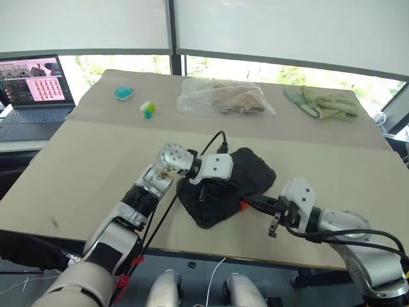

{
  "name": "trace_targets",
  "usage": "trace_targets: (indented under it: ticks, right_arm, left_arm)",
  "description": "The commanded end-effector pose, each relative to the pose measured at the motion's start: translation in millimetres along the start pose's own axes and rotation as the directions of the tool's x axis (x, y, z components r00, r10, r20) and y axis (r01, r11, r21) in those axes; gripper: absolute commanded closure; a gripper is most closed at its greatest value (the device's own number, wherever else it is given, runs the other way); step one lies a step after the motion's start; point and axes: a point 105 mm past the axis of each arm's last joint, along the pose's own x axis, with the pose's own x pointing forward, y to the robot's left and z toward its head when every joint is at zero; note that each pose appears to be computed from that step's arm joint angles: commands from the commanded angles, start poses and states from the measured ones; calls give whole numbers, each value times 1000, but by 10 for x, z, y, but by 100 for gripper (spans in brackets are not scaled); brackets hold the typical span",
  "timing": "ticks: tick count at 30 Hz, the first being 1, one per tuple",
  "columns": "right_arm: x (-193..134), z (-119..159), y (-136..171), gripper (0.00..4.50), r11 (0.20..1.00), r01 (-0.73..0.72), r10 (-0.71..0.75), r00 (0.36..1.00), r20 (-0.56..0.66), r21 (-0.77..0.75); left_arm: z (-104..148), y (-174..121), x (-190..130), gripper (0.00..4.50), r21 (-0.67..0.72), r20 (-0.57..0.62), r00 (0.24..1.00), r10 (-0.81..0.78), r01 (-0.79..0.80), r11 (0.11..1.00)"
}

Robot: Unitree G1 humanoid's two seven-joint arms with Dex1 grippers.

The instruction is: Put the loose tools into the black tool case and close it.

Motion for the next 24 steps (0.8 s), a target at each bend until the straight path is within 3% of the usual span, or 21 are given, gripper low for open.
trace_targets:
  ticks: [1,5,6,8,12,15,19,20,24]
  right_arm:
    - [-70,55,-36,450,999,5,-5,1000,-7,-34]
    - [-268,136,-119,450,1000,1,-2,999,-32,-18]
    - [-353,160,-146,450,1000,-6,6,999,-41,-15]
    - [-532,200,-218,392,1000,-19,19,998,-64,-2]
    - [-882,305,-401,268,999,-18,22,997,-75,50]
    - [-1198,380,-458,164,986,-71,84,993,-82,151]
    - [-1387,369,-474,28,978,-100,122,986,-114,181]
    - [-1410,353,-492,5,981,-95,116,986,-123,168]
    - [-1403,309,-559,5,982,-70,91,989,-117,173]
  left_arm:
    - [-230,-126,41,447,-55,-84,995,-51,47,997]
    - [-241,-31,-216,447,-155,-59,998,15,-24,988]
    - [-239,-2,-348,423,-204,-47,998,41,-50,978]
    - [-241,19,-638,383,-287,-32,995,89,-95,953]
    - [-238,-100,-1232,244,-429,-20,988,152,-146,892]
    - [-83,-285,-1876,141,-575,12,981,191,-150,804]
    - [-76,-405,-2289,0,-599,-78,959,272,-263,757]
    - [-105,-418,-2331,0,-587,-107,951,291,-297,753]
    - [-132,-482,-2354,0,-575,-118,938,326,-332,748]
